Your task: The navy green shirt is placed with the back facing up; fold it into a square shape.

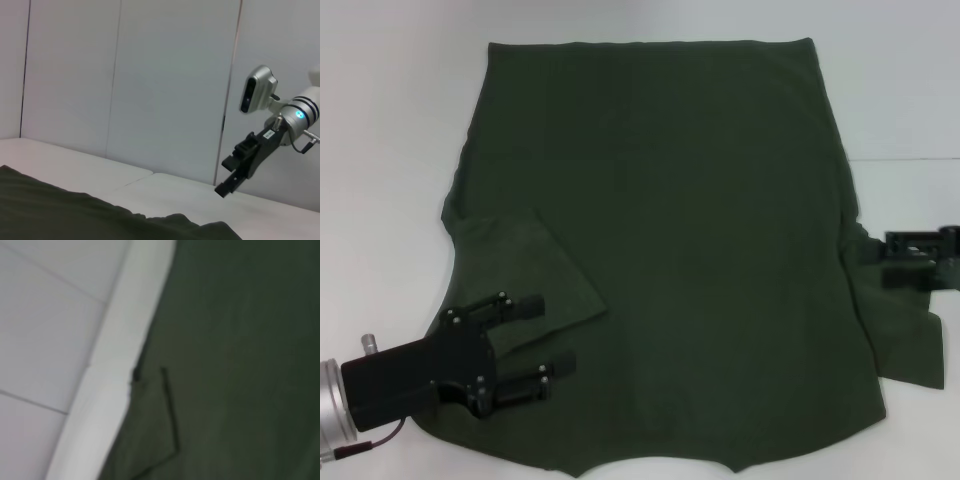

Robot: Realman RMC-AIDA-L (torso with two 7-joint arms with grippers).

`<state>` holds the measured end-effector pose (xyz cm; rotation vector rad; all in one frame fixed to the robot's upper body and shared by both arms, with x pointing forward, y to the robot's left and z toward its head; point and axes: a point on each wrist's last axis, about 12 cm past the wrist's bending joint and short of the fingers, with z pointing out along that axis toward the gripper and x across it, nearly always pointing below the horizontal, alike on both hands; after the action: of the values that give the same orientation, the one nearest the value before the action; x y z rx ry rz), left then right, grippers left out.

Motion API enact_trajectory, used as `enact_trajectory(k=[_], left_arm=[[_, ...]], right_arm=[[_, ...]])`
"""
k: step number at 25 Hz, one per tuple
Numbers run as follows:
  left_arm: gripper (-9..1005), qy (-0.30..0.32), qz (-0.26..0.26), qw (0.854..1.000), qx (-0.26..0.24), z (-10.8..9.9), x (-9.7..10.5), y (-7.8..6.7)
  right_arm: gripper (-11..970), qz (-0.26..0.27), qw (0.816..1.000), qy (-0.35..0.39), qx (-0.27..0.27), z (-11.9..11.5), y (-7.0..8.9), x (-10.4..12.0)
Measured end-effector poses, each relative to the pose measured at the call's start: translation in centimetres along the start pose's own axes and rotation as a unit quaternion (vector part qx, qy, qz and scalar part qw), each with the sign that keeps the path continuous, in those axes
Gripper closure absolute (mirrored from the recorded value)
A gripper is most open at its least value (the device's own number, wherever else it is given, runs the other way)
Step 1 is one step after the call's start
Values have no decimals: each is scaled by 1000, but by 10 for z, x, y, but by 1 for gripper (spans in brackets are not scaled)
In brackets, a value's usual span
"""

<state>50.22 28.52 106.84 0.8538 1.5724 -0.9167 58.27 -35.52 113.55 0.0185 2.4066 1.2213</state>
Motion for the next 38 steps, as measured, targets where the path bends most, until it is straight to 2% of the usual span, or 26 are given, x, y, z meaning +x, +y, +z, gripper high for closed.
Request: enact_trajectory(k=[9,19,38], left_arm=[[183,0,1,1000,0,0,1,-1],[184,1,1,1000,-3,0,1,0],[187,1,2,1000,-3,1,2,0]], right_arm=[[93,50,997,-5,64,-27,-27,12],[116,66,989,-1,136,-33,-39,10],[158,45,985,10,167,0,-42,2]])
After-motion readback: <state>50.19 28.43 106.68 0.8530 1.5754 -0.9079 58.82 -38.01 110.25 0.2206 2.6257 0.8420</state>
